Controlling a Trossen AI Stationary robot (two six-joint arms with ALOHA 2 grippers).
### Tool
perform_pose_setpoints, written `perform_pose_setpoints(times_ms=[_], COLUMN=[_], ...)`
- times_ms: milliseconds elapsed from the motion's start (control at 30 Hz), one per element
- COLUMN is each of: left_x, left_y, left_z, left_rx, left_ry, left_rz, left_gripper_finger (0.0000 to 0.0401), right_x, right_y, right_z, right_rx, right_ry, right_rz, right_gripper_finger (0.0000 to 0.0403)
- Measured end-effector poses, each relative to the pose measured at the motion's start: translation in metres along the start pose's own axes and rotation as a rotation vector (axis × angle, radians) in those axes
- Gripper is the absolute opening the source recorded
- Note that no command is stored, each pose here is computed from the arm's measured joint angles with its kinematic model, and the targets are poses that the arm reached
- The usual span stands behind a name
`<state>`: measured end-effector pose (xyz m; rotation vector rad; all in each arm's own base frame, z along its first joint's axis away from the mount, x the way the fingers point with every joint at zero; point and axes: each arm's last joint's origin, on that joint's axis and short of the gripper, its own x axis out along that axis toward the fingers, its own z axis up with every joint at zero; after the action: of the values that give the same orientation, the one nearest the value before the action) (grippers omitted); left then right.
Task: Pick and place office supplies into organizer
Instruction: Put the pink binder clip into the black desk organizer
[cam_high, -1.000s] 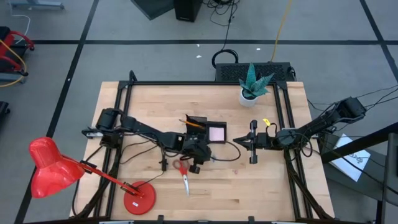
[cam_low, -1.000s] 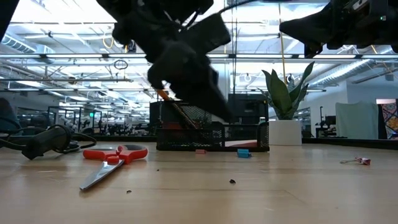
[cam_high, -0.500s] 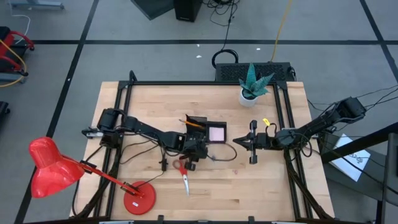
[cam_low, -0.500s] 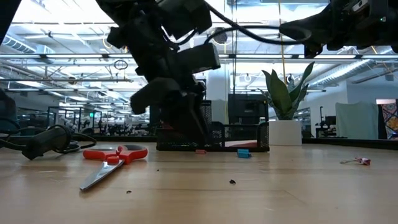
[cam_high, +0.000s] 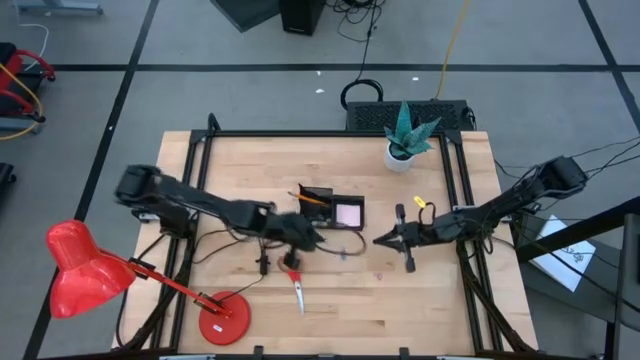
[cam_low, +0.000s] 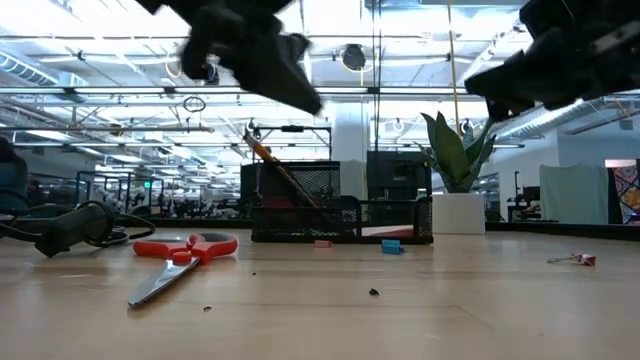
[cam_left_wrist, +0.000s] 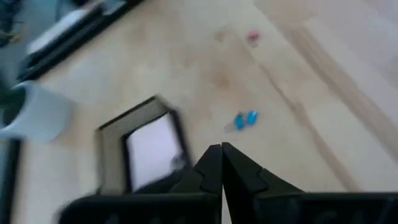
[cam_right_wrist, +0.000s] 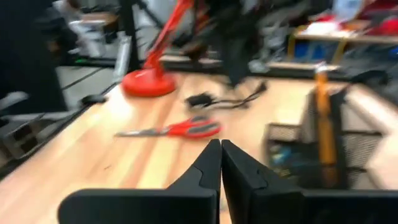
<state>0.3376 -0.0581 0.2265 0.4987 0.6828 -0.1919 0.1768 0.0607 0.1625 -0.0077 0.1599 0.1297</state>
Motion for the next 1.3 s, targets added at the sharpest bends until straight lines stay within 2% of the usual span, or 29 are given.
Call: perform_pose_setpoints(times_ms=[133, 367, 500, 600, 800, 1100, 1300], left_x=[-0.041, -0.087, -0.095, -0.095, -0.093, -0.094, -0.094], left_y=[0.008, 0.014, 0.009, 0.005, 0.003, 0.004, 0.004], left_z=[-0.018, -0.04, -0.052, -0.061, -0.063, -0.061, -0.06], left_rx=[-0.029, -0.091, -0.13, -0.132, -0.127, -0.136, -0.138], left_ry=[-0.122, -0.353, -0.366, -0.336, -0.331, -0.349, -0.359], left_rz=[0.083, 0.21, 0.208, 0.192, 0.189, 0.196, 0.2], left_gripper_finger=[0.0017, 0.0005, 0.0011, 0.0027, 0.0033, 0.0006, 0.0022], right_x=[0.008, 0.045, 0.052, 0.047, 0.037, 0.019, 0.01], right_y=[0.004, 0.014, 0.028, 0.037, 0.055, 0.082, 0.083], right_z=[-0.008, -0.002, 0.0, -0.006, -0.014, -0.026, -0.035], right_rx=[0.021, -0.022, 0.039, 0.161, 0.357, 0.563, 0.5], right_ry=[0.064, 0.125, 0.202, 0.321, 0.397, 0.436, 0.442], right_rz=[0.056, 0.062, 0.225, 0.263, 0.123, -0.016, -0.149], right_gripper_finger=[0.0037, 0.0143, 0.0188, 0.0202, 0.0203, 0.0197, 0.0196])
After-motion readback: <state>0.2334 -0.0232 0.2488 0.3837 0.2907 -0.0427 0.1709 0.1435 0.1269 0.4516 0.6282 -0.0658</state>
